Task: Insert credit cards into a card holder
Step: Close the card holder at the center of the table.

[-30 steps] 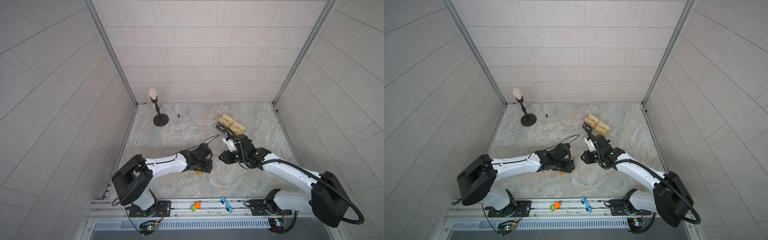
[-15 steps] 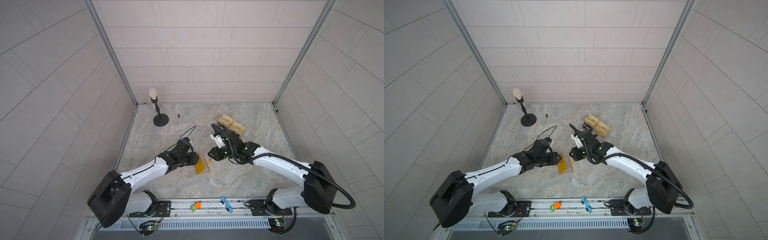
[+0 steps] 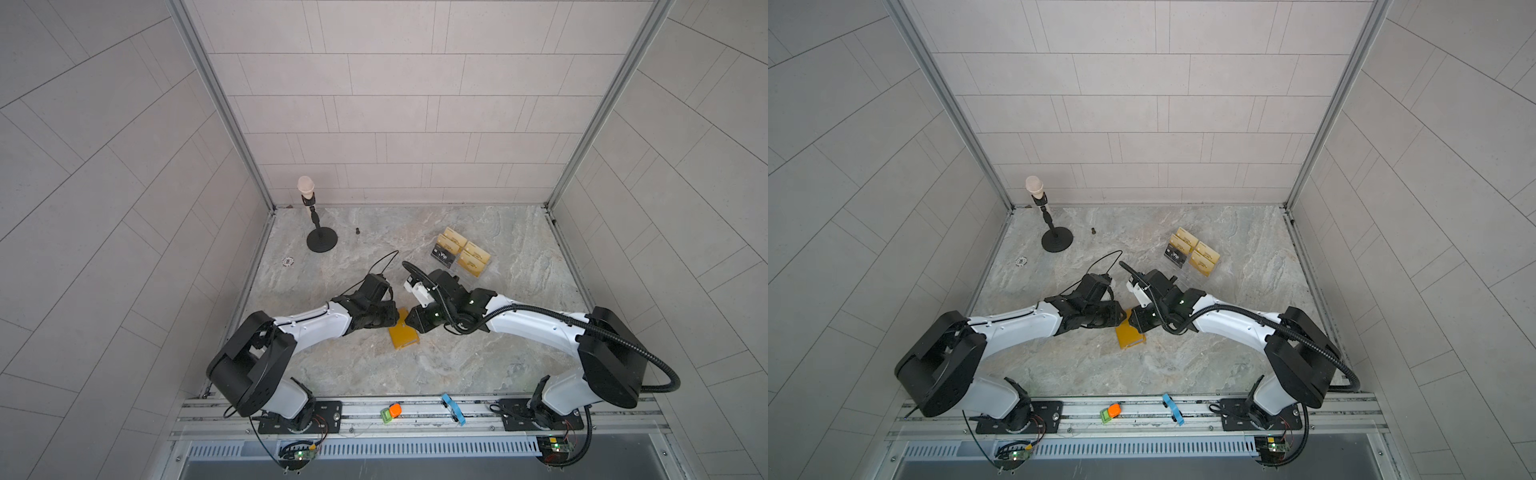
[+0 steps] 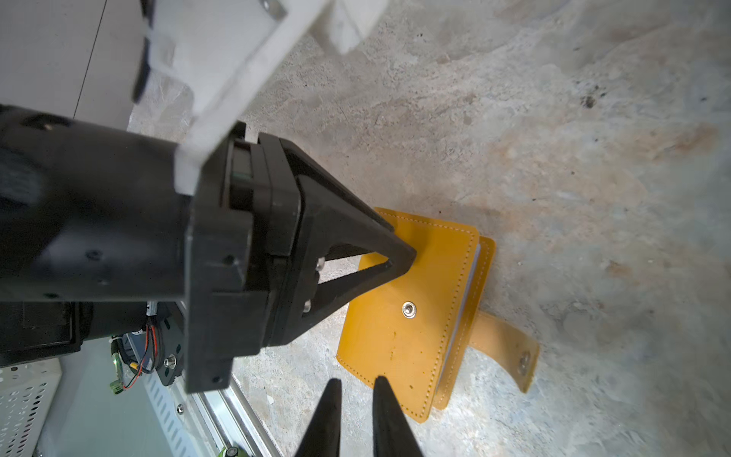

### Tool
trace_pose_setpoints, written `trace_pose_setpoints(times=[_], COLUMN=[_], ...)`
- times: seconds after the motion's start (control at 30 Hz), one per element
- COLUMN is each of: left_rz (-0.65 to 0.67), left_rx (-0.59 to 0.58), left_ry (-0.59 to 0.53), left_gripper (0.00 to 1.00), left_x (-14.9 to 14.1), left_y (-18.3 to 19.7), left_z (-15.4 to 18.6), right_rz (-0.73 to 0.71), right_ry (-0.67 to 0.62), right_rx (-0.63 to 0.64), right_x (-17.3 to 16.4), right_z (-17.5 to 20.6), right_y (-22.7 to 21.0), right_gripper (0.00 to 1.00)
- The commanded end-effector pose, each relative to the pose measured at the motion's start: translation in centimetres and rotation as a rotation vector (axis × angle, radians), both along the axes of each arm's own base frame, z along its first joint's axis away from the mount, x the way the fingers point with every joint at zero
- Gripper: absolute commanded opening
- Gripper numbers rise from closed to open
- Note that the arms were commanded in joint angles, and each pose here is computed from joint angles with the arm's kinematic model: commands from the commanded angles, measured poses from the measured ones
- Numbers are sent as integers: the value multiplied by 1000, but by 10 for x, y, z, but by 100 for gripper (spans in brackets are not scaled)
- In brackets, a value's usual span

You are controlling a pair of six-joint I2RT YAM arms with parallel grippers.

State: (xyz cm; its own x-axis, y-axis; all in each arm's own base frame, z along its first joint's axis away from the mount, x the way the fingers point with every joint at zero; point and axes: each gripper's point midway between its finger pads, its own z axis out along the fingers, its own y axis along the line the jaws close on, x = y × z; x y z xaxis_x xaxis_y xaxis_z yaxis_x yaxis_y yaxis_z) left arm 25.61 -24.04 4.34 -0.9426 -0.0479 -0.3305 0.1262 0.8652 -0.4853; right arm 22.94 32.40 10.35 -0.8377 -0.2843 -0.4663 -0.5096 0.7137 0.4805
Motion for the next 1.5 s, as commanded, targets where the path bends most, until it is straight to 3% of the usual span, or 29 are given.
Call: trace_pose_setpoints(times=[0.0,0.23,0.57,0.87,1.07,1.23,1.47], left_rz=[-56,-136,-220,-289,-238,-117,6], left_rx=[50,144,135,89,47,60,65], left_ry=[-11,31,83,103,34,-44,-70], left_gripper=[29,30,28,29,42,51,57], left_x=[0,-4,-9,5,22,26,5], left_y=[-4,-8,-23,-35,-34,5,40], left_z=[0,-16,-36,-29,11,42,41], right_rz=[-13,-41,-63,-170,-234,-252,-308], right_ry=[7,42,0,95,159,210,241], right_rx=[-18,-51,-99,-95,-74,-37,-16], right_x=[1,-1,1,-3,-4,-5,-5], right_z=[-16,-54,-62,-88,-92,-91,-96], right_y=[0,-4,-10,-16,-14,-6,-7], right_gripper=[19,17,18,17,16,16,16])
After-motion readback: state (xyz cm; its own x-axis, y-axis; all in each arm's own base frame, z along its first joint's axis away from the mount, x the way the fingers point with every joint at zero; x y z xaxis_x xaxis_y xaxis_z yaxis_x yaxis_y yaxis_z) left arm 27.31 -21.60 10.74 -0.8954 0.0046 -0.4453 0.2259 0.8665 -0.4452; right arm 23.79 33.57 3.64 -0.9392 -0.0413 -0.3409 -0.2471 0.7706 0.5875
